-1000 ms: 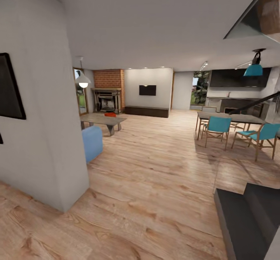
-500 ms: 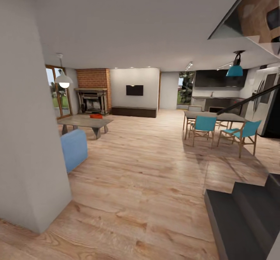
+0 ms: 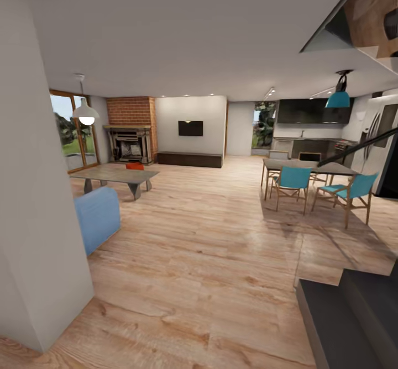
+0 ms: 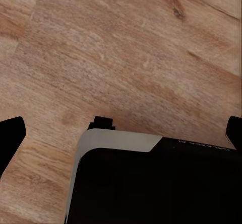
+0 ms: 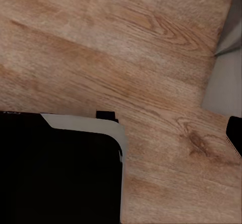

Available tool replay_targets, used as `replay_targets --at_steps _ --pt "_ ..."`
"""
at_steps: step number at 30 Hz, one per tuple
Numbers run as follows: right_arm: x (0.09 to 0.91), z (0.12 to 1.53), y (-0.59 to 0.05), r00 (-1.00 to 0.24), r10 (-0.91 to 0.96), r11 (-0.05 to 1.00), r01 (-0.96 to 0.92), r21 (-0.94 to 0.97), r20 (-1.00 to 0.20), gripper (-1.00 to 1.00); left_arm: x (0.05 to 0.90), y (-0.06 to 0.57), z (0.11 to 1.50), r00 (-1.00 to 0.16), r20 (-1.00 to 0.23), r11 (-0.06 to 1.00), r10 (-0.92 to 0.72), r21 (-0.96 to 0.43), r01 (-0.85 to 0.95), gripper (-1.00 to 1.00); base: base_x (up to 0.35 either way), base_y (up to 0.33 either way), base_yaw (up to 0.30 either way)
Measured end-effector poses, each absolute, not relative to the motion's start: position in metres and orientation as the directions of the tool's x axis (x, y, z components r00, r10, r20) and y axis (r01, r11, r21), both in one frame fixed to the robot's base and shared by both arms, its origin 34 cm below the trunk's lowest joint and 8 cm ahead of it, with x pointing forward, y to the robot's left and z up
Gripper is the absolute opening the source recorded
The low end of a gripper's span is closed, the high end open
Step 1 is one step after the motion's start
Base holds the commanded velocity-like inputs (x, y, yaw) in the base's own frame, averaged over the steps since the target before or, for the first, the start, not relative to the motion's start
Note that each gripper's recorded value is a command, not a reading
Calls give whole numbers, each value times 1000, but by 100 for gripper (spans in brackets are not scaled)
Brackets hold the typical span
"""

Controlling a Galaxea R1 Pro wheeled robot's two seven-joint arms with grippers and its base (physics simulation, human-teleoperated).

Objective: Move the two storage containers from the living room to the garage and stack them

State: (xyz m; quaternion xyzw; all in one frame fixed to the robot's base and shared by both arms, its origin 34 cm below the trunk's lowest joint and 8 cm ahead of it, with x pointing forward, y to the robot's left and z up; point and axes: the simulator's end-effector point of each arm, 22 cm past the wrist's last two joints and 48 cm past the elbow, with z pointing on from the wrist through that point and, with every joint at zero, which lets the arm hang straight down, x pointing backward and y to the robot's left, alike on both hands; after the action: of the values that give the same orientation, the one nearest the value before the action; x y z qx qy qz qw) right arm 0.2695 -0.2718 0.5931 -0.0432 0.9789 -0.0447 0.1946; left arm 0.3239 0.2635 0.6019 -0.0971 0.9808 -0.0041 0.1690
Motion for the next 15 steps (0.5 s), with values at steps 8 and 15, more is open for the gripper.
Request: replay_targets --at_steps 8,15 --pt "270 593 -272 -920 -102 992 -67 -105 -378 100 324 263 602 -925 -329 981 -192 -41 -189 100 323 0 0" --pt "270 593 -271 -920 -102 992 -67 -104 -379 100 324 263 602 -924 -330 981 -192 -41 -189 100 323 0 0"
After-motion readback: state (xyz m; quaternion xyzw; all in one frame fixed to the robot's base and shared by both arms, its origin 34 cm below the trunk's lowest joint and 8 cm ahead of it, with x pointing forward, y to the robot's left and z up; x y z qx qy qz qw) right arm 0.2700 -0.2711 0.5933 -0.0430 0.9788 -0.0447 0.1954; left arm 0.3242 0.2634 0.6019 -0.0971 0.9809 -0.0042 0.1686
